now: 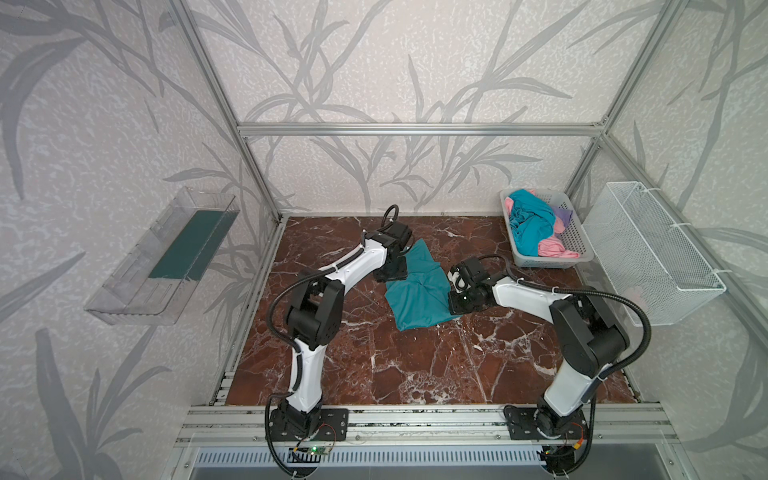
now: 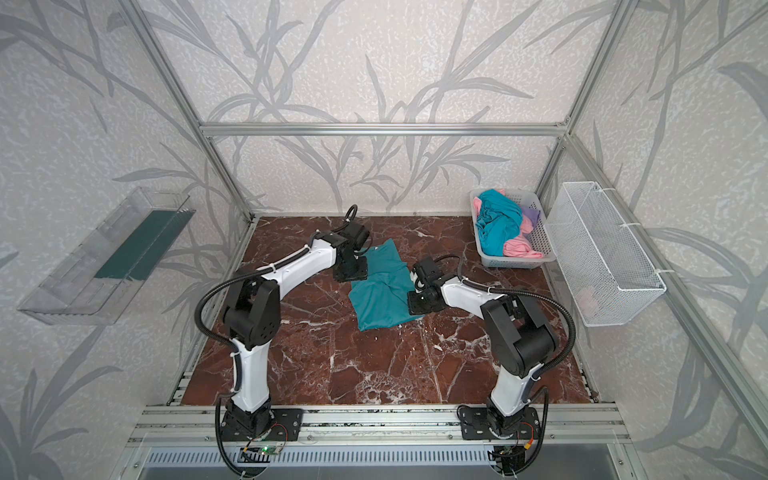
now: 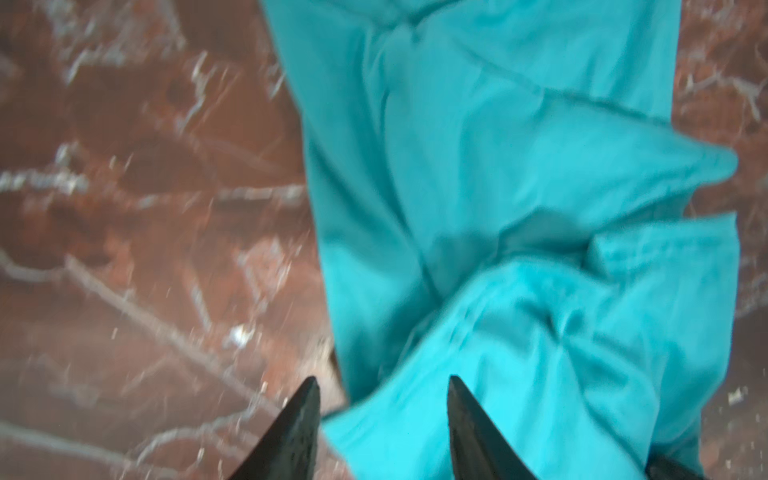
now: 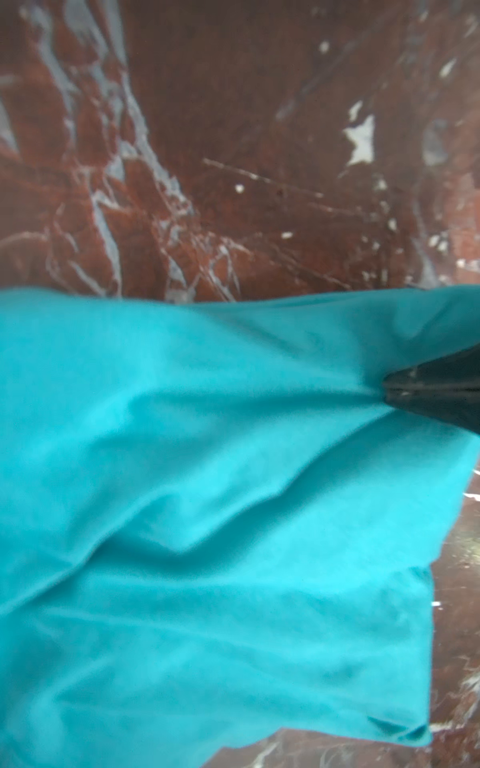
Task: Fold and stack the t-shirts
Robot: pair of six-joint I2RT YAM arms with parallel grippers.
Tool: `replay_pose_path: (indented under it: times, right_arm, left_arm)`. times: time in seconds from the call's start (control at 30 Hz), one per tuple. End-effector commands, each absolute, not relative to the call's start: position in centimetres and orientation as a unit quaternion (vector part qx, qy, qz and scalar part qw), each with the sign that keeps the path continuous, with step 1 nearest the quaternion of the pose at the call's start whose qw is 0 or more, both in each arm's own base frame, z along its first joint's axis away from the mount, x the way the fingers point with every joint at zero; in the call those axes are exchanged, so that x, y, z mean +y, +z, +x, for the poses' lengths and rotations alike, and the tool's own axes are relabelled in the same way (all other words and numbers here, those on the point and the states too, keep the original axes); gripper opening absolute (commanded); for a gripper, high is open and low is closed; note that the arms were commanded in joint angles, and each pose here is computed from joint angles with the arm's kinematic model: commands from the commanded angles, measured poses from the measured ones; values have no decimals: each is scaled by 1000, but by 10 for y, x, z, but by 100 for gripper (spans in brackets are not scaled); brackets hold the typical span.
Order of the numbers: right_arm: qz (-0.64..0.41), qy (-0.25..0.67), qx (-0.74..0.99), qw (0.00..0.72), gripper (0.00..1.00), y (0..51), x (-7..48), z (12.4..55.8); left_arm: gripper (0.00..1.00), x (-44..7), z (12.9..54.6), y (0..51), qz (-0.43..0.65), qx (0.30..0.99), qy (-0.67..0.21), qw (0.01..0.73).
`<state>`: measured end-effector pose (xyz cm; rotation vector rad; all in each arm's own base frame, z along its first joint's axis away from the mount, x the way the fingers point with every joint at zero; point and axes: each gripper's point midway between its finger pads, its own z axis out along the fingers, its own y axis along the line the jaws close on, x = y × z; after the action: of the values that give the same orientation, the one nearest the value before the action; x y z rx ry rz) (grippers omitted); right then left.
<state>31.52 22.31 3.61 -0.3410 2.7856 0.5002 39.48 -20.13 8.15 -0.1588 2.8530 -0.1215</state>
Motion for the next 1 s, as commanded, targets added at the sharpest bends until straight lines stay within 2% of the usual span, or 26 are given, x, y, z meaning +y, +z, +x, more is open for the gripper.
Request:
replay_pose_path:
  times: [0.0,0.13,0.3,0.4,0.63,0.7,0.97]
  right_arm:
    - [-186,167,951,181,0,69,245,306]
    - [-277,203,917,203,2,84,297,284]
    - [-294,242,906,183,5,74,336,272]
    - [-282,268,905,170,5,65,350,270]
    - [-266,283,910,145,5,41,353,264]
    - [-267,281,912,137,5,34,351,259]
    - [-279,256,918,116,5,16,336,242]
  left_arm:
    - [50,-193,373,77,-73,986,-51,140]
    - [57,-197,363,63,-81,985,-75,130]
    - [58,-215,377,62,-83,980,-113,140]
    - [50,-221,382,56,-82,980,-121,134]
    - [9,-216,389,49,-83,981,-115,132]
    - [2,-215,396,52,-84,980,-117,137]
    - [0,-215,430,66,-81,977,-121,158]
